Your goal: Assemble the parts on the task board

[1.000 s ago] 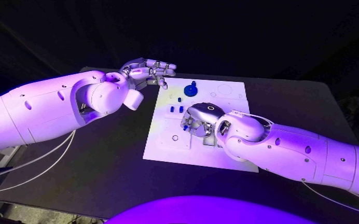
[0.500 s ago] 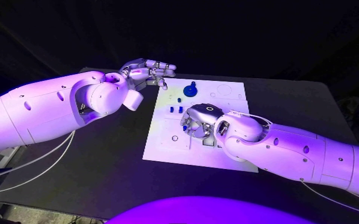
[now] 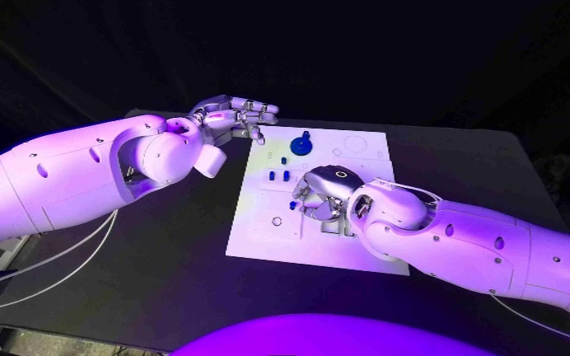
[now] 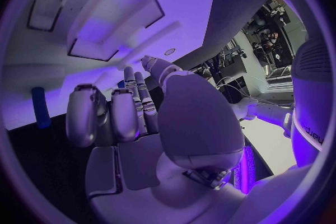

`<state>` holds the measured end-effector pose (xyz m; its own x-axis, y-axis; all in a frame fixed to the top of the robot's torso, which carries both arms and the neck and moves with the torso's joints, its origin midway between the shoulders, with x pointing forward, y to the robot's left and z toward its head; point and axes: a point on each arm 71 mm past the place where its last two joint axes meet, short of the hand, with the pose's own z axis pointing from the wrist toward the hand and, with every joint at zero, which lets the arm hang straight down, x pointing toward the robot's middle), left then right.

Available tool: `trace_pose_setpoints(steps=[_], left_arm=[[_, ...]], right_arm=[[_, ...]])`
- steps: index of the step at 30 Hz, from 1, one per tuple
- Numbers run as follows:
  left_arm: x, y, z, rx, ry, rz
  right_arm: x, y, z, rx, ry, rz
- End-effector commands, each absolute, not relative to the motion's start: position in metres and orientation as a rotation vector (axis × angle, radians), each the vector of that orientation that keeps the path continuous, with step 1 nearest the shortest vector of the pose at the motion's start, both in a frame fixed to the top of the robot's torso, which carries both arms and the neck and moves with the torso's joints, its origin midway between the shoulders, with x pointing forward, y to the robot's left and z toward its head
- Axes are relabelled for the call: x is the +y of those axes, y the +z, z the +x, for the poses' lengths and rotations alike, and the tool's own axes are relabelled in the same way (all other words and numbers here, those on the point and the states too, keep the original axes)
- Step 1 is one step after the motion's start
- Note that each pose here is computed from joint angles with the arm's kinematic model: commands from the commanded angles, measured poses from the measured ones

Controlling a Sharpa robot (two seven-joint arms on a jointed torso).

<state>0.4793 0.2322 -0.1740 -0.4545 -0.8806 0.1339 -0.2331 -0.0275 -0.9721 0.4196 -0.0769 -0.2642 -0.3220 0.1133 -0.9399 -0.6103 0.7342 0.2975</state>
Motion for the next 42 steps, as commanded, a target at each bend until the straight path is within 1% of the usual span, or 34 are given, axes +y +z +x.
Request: trace_pose_setpoints(steps=[1, 4, 8, 11, 14, 19, 26, 42], left_arm=[[0.231, -0.173, 0.479, 1.712, -1.536, -1.158], [0.232, -0.173, 0.479, 1.711, -1.534, -1.159], [0.233, -0.173, 0.479, 1.71, -1.532, -1.16], [0.233, -0.173, 0.479, 1.71, -1.53, -1.161], [0.233, -0.173, 0.479, 1.71, -1.53, -1.161], [0.233, -0.173, 0.479, 1.712, -1.531, -1.161], [0.232, -0.173, 0.478, 1.717, -1.534, -1.16], [0.232, -0.174, 0.478, 1.727, -1.532, -1.148]], right_arm=[[-0.085, -0.252, 0.419, 1.708, 0.759, -0.37], [-0.098, -0.24, 0.422, 1.699, 0.746, -0.352], [-0.116, -0.225, 0.43, 1.697, 0.701, -0.341], [-0.135, -0.214, 0.442, 1.699, 0.64, -0.334], [-0.151, -0.208, 0.451, 1.704, 0.597, -0.328], [-0.159, -0.208, 0.456, 1.723, 0.582, -0.331], [-0.161, -0.215, 0.459, 1.773, 0.544, -0.356], [-0.157, -0.231, 0.465, 1.832, 0.509, -0.377]])
